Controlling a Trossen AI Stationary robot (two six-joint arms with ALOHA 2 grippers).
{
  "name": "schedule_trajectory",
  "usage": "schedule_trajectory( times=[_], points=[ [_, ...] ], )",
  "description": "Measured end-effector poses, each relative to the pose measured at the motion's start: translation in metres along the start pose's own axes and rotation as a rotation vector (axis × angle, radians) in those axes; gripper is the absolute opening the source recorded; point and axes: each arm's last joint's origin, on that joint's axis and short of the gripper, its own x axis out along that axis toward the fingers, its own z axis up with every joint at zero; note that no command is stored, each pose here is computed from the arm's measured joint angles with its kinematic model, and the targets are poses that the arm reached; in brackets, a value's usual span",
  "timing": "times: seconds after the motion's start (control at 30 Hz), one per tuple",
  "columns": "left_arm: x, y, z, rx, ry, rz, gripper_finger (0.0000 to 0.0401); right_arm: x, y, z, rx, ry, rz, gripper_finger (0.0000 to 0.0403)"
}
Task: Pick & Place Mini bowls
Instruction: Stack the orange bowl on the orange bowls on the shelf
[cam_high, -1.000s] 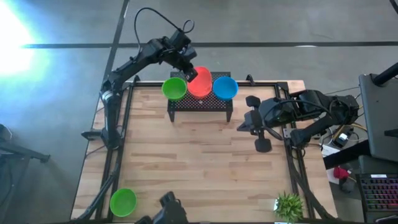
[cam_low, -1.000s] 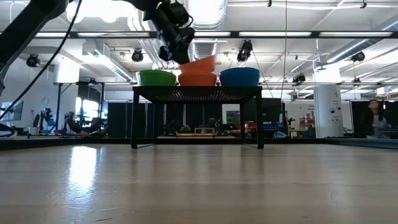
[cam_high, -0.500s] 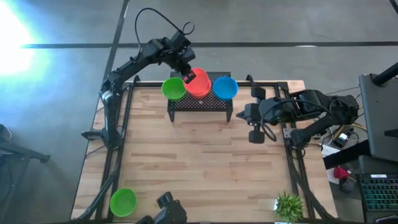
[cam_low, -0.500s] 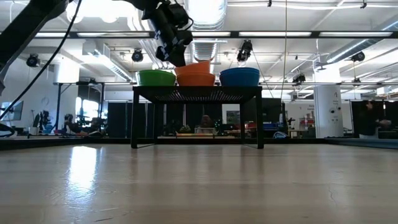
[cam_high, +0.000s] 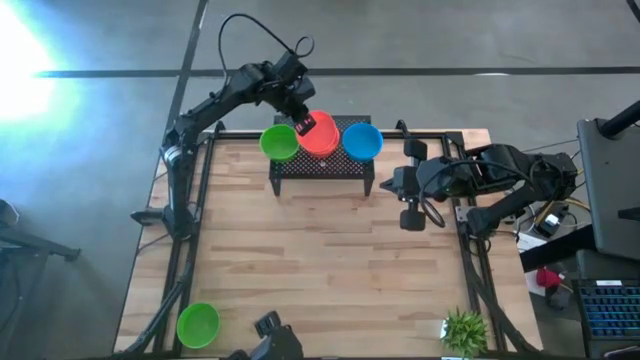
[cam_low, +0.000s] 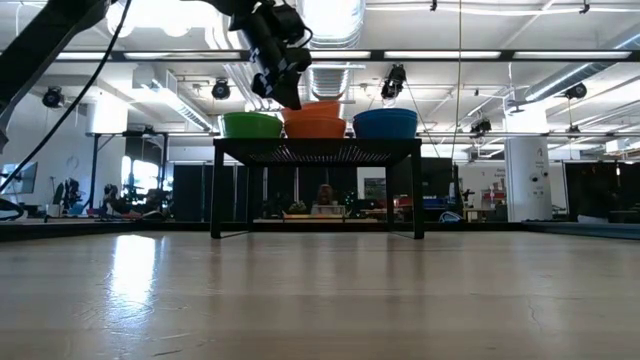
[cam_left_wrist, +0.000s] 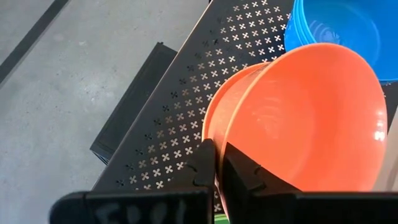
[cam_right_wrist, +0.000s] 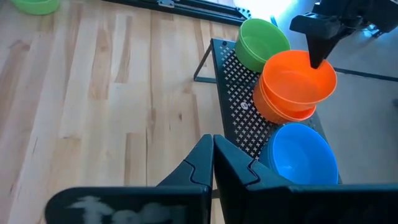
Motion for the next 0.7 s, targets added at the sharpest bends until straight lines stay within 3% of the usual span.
schedule_trajectory(
  times=[0.17, 0.43, 0.7],
  points=[
    [0.000, -0.002, 0.000, 0.001, 0.000, -0.003, 0.0024, 0.000, 0.000, 0.000, 0.000, 0.000, 0.000, 0.0008],
    [0.000, -0.006, 0.001, 0.011, -0.001, -0.005, 0.0073, 0.000, 0.000, 0.000, 0.000, 0.000, 0.000, 0.0008],
    [-0.023, -0.005, 0.008, 0.054, -0.072, 0.060, 0.0078, 0.000, 0.000, 0.000, -0.001, 0.001, 0.000, 0.0008]
  ],
)
